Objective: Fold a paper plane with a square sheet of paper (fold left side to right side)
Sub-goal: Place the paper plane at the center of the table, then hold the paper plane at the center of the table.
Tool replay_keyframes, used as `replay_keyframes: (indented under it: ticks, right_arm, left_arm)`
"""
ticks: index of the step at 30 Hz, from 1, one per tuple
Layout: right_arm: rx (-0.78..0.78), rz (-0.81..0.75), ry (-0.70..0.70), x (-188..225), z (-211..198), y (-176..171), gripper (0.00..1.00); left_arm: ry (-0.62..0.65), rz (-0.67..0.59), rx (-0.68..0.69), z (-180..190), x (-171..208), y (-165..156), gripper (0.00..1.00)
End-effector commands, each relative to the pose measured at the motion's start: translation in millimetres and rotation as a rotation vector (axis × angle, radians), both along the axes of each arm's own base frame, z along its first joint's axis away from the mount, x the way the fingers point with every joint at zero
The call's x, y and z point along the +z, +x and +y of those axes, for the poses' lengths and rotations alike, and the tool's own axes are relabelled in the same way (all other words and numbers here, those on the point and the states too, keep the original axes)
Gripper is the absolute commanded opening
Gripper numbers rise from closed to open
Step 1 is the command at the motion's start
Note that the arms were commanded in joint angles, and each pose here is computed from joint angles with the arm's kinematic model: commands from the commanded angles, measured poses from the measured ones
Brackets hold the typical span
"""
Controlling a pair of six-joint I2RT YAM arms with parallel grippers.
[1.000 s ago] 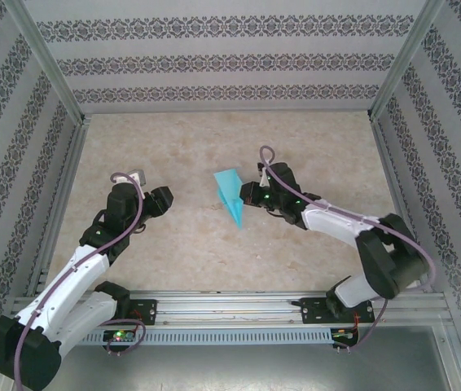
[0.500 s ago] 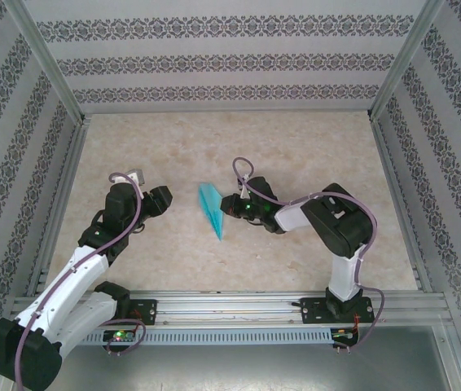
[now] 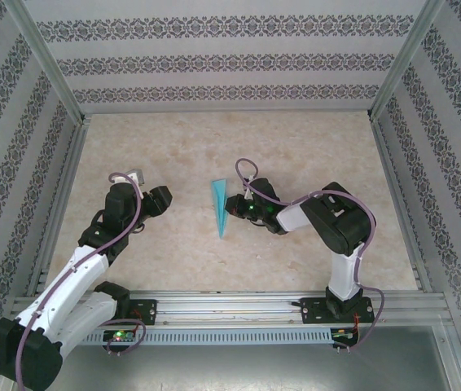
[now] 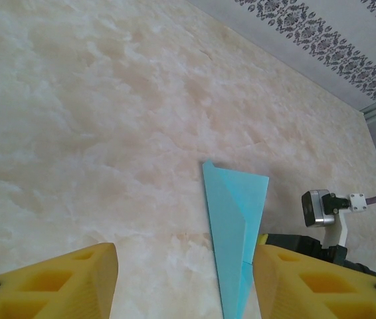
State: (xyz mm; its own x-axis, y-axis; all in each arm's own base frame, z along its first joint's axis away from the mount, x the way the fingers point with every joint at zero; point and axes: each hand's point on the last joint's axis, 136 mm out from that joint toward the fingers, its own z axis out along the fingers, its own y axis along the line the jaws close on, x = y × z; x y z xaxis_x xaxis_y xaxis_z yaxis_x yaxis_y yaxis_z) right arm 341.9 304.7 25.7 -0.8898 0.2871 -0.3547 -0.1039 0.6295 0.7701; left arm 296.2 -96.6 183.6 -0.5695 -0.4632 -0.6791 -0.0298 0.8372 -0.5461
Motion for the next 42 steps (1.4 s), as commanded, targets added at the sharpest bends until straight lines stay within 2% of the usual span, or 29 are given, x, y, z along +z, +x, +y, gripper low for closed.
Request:
replay_keyframes:
  ticks: [1, 11, 21, 28, 42]
  right_arm:
    - [-0.004, -0.048, -0.025, 12, -6, 2, 0.0]
    - [0.01, -0.052, -0.047, 16, -3, 1, 0.01]
    - [0.023, -0.055, -0.071, 17, 1, 0, 0.01]
    - [0.033, -0.071, -0.068, 24, 6, 0, 0.01]
    - [0.049, -0.068, -0.092, 23, 10, -1, 0.01]
  left_arm:
    - [0.004, 0.016, -0.01, 1, -9, -1, 0.56]
    - [-0.033, 0.062, -0.048, -10, -23, 4, 0.56]
    - [-0.223, 0.263, -0.21, -61, -64, 20, 0.56]
    - [-0.289, 0.396, -0.299, -86, -86, 33, 0.56]
    - [-0.341, 0.478, -0.369, -113, -111, 48, 0.52]
